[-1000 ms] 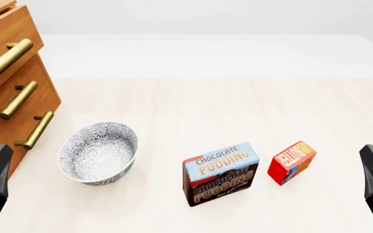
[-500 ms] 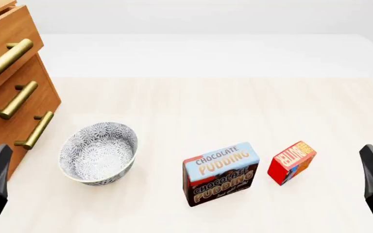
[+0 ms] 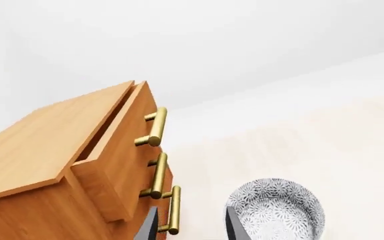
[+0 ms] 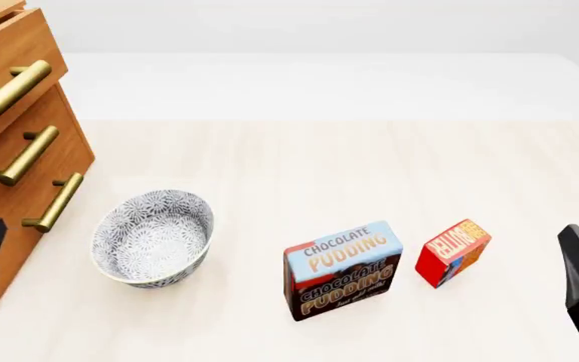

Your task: Put the butter at the back in the top drawer of the cabinet and close it.

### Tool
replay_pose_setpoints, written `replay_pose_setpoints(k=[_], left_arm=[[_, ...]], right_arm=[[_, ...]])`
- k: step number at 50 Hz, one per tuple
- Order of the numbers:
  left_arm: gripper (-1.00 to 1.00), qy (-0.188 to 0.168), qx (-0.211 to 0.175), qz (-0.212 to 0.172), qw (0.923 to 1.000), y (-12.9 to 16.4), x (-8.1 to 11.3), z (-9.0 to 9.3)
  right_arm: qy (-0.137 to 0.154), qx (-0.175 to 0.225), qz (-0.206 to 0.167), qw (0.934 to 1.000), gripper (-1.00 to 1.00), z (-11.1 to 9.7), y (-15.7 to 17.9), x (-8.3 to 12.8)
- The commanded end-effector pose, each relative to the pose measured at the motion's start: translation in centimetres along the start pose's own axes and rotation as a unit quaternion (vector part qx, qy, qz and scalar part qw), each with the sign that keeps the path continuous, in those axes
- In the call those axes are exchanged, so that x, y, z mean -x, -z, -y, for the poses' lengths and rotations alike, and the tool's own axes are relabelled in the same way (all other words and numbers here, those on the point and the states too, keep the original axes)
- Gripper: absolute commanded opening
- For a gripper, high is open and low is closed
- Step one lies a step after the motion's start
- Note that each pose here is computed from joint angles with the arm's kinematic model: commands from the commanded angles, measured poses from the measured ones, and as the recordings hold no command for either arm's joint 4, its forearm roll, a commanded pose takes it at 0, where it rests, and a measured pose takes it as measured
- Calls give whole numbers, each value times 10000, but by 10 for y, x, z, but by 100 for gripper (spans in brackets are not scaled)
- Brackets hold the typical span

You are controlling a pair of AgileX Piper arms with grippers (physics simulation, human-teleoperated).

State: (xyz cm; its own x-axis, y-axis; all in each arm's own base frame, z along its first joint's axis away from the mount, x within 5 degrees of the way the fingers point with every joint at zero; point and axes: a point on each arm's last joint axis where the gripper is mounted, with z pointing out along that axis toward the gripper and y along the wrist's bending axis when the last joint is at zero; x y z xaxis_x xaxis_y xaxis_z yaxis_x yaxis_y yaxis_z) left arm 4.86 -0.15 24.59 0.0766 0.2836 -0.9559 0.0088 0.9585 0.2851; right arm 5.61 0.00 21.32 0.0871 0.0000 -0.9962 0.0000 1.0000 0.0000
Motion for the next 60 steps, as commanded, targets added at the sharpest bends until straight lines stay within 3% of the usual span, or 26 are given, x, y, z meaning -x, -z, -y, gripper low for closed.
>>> replay_pose_setpoints(k=[1,21,34,41,60], left_arm=[[100,-476,-145,-29,9988,4,12,-2],[100,-1375,-483,-74,9893,-10,18,0],[100,-2038,-643,-291,9765,-18,20,0],[100,-2154,-665,-99,9742,-14,36,-4],[100,-2687,-712,-289,9602,-16,42,-7]], right_arm=[[0,0,0,10000,100,0,0,0],[0,0,0,10000,100,0,0,0],[0,0,0,10000,100,0,0,0],[0,0,0,10000,100,0,0,0],[0,0,0,10000,100,0,0,0]])
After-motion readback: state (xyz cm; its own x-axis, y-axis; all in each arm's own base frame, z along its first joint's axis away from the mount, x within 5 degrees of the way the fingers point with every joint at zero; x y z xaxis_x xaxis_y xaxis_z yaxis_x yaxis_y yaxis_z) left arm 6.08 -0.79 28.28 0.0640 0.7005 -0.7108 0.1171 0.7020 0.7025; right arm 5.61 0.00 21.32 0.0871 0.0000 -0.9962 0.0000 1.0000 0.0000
